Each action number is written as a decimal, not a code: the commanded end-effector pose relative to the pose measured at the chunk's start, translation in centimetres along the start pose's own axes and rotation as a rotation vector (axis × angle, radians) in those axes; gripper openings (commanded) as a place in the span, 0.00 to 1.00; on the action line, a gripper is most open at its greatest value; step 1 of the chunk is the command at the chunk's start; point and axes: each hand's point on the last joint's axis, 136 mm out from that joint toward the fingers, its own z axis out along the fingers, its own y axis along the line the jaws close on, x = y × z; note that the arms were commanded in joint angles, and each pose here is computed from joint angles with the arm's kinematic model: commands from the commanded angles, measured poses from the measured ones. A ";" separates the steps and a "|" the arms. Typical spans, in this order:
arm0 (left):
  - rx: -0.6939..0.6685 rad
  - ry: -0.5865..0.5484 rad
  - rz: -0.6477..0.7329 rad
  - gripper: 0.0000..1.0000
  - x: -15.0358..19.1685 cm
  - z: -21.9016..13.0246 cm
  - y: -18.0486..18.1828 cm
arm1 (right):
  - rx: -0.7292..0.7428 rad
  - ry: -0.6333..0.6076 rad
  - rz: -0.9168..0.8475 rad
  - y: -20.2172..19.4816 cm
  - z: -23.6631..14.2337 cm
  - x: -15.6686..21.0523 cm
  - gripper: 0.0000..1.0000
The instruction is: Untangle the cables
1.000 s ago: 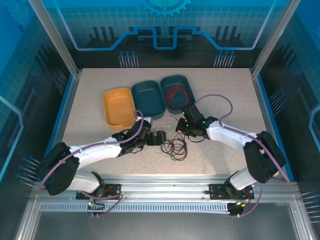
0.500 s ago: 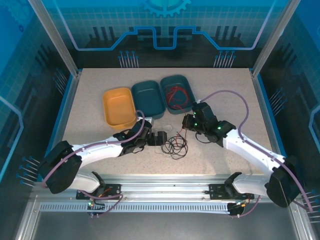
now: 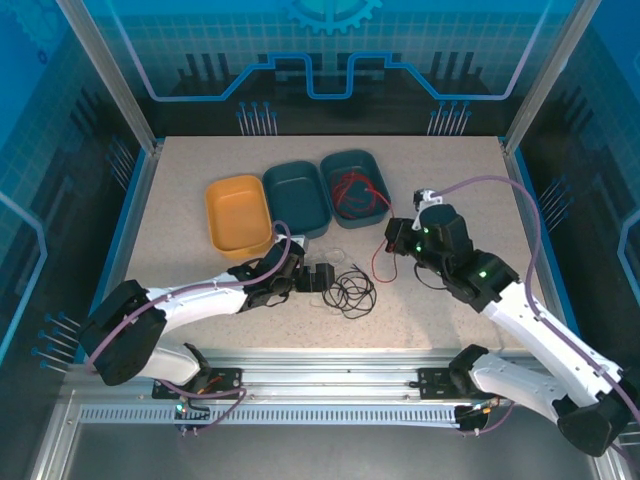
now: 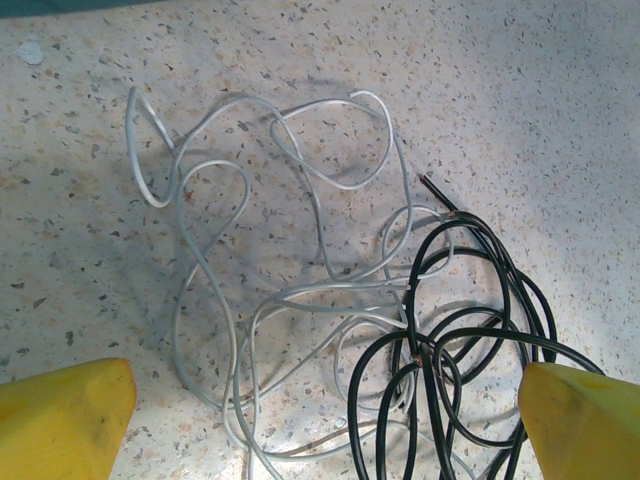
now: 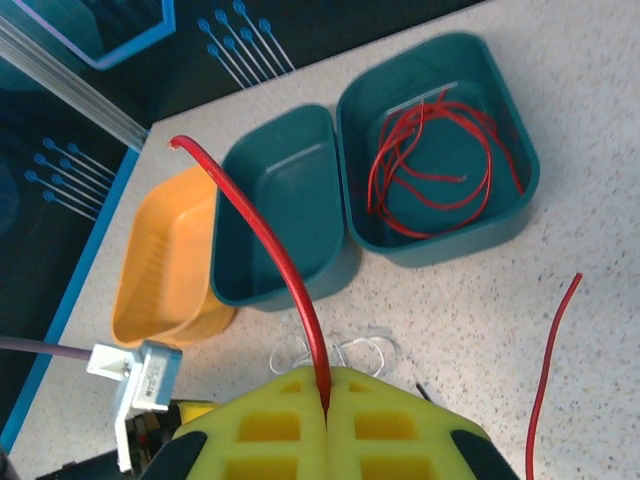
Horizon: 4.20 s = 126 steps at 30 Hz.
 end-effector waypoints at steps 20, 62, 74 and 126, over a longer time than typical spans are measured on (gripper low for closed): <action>0.022 -0.036 0.006 0.99 -1.2 -1.0 -0.9 | -0.057 0.022 -0.374 5.9 5.0 -7.2 0.00; -0.003 -0.057 0.006 0.99 -0.9 -2.4 0.0 | 0.165 0.261 -0.548 -3.4 25.1 -9.9 0.00; 0.002 -0.057 0.003 0.99 -1.1 -2.2 -0.2 | 0.197 0.324 -0.508 -5.5 27.2 -7.0 0.00; -0.024 -0.082 -0.002 0.99 -1.1 -3.1 0.7 | 0.355 0.424 -0.336 -7.8 29.4 -2.1 0.26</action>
